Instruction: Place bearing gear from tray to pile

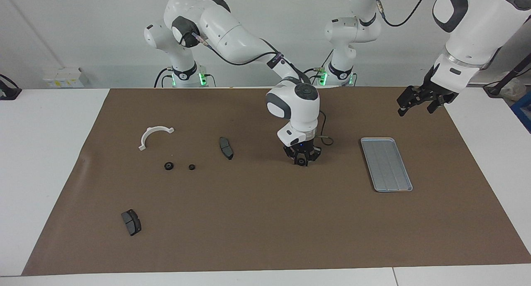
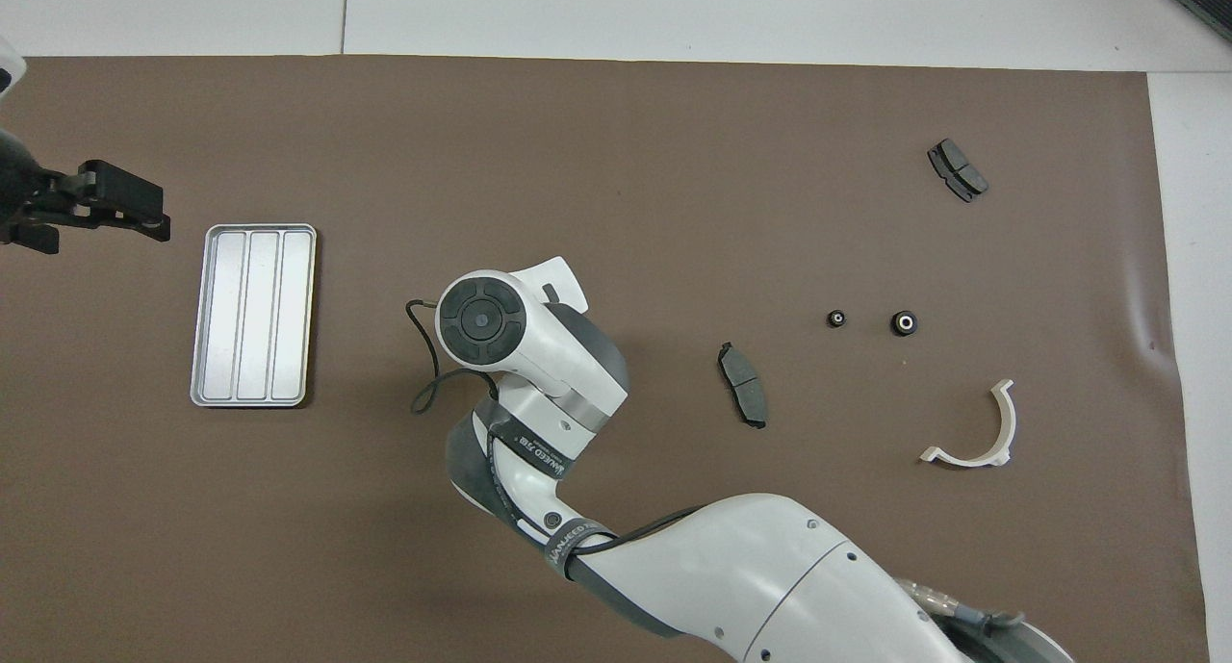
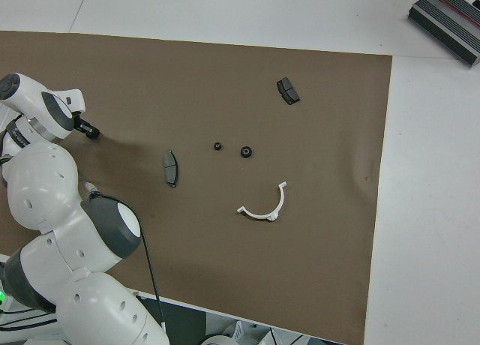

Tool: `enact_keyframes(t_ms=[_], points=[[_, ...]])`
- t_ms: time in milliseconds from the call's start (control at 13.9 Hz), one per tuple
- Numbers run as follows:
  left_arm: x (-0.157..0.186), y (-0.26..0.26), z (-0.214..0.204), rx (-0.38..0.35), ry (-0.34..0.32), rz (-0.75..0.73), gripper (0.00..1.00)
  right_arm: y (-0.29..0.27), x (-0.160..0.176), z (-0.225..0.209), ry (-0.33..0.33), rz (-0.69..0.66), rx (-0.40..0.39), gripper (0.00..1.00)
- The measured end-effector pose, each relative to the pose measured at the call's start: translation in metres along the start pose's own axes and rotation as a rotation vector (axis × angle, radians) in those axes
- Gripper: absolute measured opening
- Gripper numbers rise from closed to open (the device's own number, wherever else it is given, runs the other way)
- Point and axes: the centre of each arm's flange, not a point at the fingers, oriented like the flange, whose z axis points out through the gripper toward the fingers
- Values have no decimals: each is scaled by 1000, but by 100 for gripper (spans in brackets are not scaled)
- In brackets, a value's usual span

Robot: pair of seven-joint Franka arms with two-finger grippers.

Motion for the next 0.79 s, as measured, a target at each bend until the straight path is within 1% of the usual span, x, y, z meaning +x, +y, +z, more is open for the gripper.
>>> enact_keyframes(t_ms=[72,215,287,359,431,646,790], points=[[0,0,0,0,0,0,100,0,-1,1,1,-1,2,50],[0,0,0,0,0,0,100,0,0,1,2,-2,1,48],[0,0,0,0,0,0,100,0,0,0,3,-3,-1,45],[0,0,0,0,0,0,100,0,0,0,4,-3,-1,36],[0,0,0,0,0,0,100,0,0,0,4,-4,-1,35],[0,0,0,0,0,0,100,0,2,-2,8,-3,1,35],[0,0,0,0,0,0,100,2,8,-9,29,-6,1,35]])
